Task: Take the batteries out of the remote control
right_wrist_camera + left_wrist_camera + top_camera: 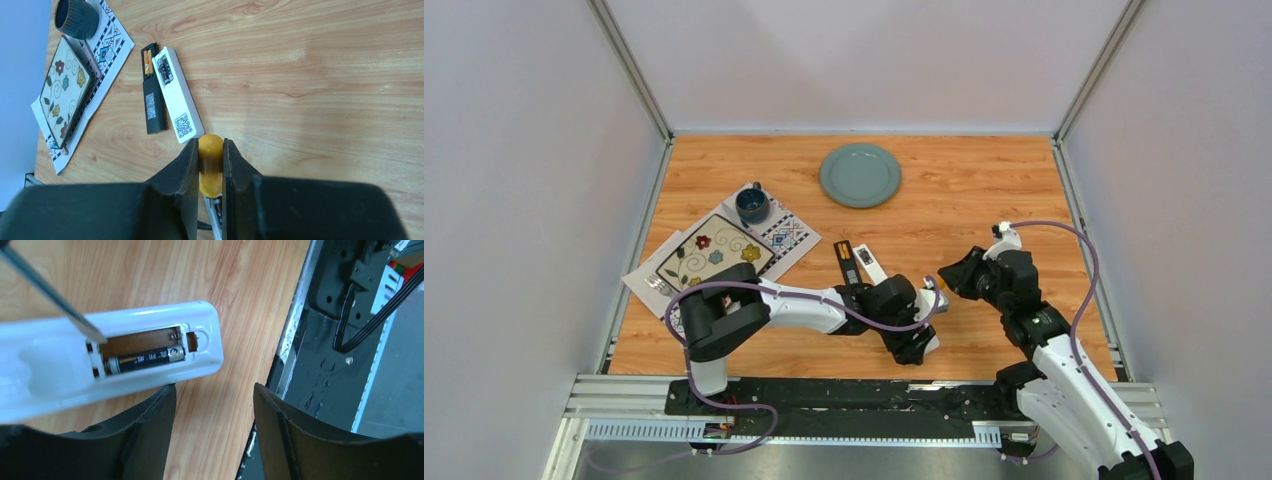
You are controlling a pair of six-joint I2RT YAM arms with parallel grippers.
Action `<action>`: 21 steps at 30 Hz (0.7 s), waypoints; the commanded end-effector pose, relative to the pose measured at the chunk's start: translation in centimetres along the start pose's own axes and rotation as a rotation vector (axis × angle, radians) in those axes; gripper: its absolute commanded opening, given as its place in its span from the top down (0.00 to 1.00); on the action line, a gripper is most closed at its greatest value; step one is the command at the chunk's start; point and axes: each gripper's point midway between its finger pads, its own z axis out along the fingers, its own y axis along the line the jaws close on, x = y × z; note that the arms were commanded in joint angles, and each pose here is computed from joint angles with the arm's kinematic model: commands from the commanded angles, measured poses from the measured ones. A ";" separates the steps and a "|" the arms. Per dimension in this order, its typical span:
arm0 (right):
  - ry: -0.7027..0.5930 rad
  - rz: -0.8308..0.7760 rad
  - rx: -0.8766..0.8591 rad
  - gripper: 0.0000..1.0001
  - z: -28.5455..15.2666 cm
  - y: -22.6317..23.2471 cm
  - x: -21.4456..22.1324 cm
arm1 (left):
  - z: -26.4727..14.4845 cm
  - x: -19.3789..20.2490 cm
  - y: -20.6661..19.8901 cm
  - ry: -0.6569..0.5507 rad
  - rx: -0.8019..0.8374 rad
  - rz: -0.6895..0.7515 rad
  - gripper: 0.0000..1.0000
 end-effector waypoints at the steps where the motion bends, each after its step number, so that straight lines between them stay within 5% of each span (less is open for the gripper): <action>1: -0.056 -0.027 -0.020 1.00 -0.6 1.1 -2.0 | 1.4 2.0 0.4 0.082 0.012 -0.080 0.34; 10: -0.027 -0.040 -0.011 1.00 -0.5 0.7 -1.3 | -2.2 1.1 2.0 -0.017 -0.044 -0.105 0.39; 21: 0.041 -0.053 0.000 1.00 0.8 -0.2 0.6 | -1.7 2.8 3.7 0.019 -0.056 -0.180 0.57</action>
